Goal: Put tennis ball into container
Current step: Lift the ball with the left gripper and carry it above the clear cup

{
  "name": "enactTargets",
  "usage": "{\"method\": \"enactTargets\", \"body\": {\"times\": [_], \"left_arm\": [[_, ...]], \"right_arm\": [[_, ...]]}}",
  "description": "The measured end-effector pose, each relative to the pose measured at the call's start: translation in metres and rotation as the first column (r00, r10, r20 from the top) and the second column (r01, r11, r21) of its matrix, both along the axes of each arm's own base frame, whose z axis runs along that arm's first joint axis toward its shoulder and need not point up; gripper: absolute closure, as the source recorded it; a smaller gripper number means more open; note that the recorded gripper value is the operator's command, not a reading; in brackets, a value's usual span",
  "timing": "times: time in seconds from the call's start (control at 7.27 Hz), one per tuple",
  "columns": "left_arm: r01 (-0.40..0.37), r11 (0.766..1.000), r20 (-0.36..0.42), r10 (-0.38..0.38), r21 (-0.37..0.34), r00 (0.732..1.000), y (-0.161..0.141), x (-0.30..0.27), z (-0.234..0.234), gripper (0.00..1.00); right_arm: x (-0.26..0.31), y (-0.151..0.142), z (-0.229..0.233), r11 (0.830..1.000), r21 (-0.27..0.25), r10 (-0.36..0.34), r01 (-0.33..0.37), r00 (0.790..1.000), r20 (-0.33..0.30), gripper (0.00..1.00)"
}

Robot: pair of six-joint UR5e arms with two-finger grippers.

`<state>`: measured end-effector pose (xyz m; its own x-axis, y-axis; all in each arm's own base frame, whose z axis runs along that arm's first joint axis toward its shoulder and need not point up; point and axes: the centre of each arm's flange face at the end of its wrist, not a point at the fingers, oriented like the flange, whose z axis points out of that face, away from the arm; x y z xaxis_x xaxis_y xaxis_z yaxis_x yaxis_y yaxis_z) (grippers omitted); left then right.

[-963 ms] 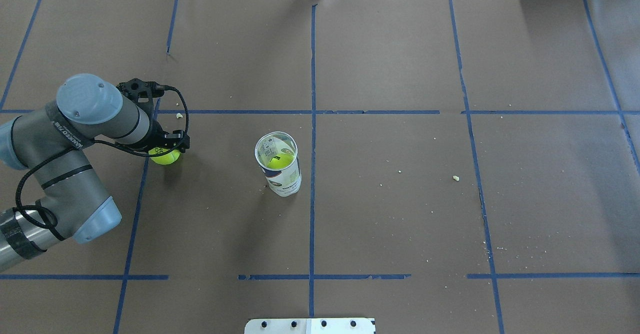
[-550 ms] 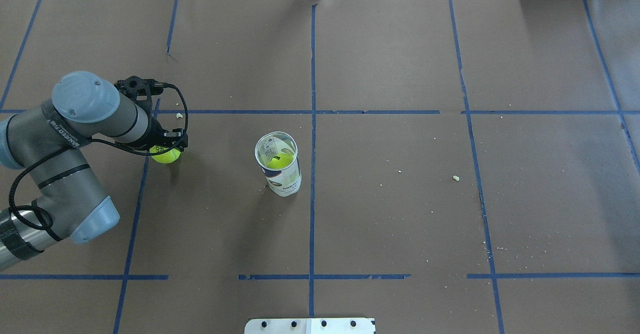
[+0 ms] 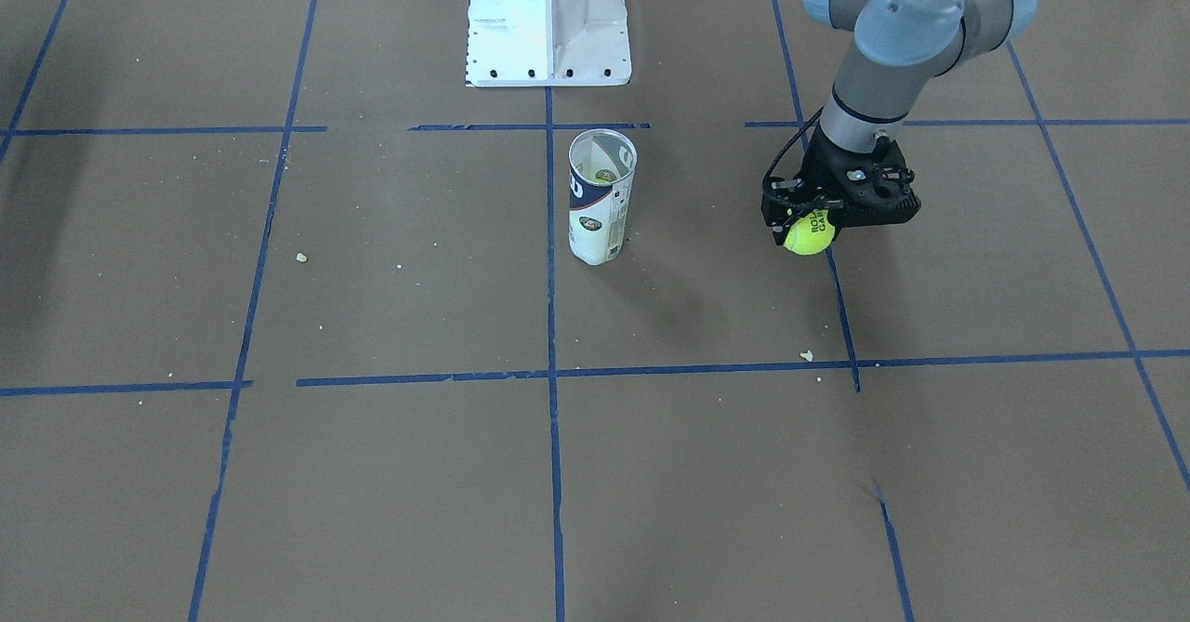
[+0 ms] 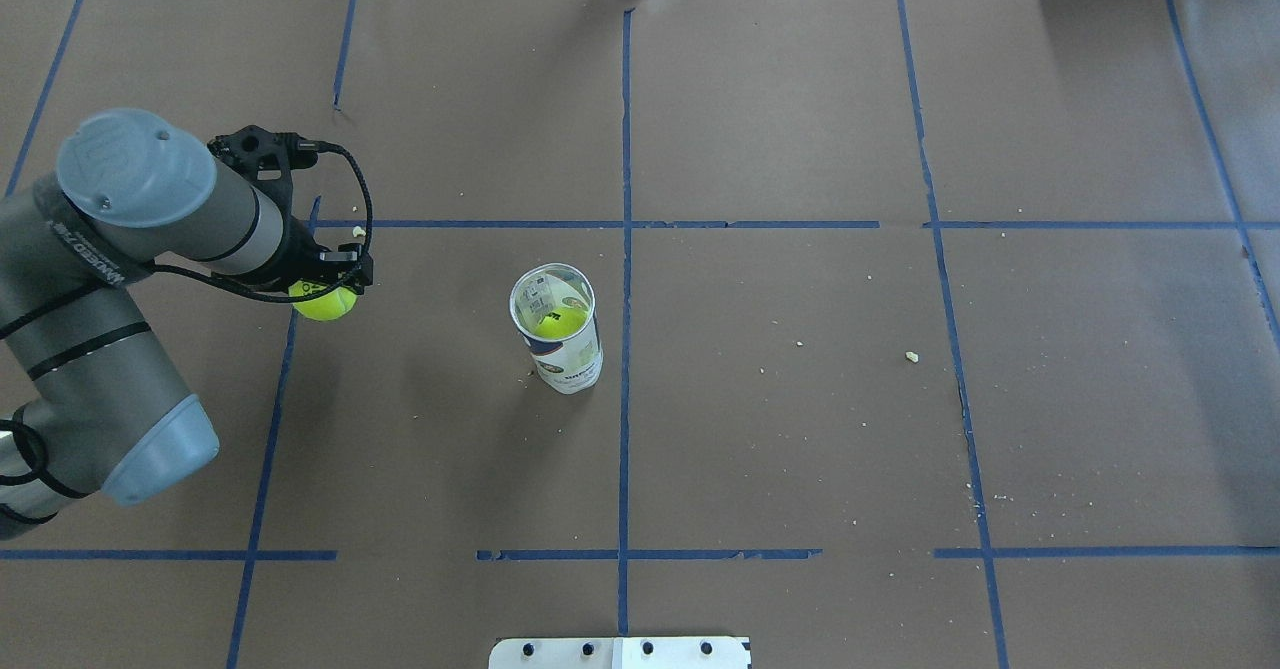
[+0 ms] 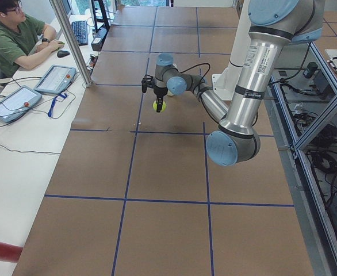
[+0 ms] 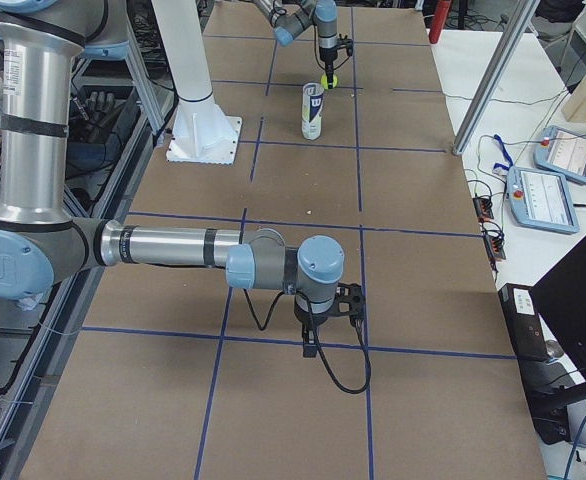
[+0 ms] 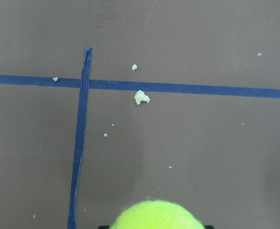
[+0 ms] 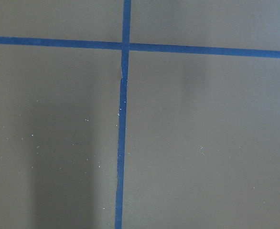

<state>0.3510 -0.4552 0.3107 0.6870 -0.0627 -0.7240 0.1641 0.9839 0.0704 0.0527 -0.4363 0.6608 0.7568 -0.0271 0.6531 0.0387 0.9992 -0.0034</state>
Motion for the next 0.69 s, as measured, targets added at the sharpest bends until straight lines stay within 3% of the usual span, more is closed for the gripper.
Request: {"method": "enactTargets", "body": {"times": [0.41, 0.69], "left_arm": [[0.045, 0.999, -0.035, -0.046, -0.030, 0.998, 0.014, -0.072, -0.059, 0.68], [0.054, 0.995, -0.063, -0.060, -0.083, 0.996, 0.025, -0.079, -0.102, 0.68]], "right_arm": [[0.000, 0.000, 0.000, 1.000, -0.001, 0.000, 0.000, 1.000, 0.000, 0.00], [0.000, 0.000, 0.000, 1.000, 0.000, 0.000, 0.000, 1.000, 0.000, 0.00]]}}
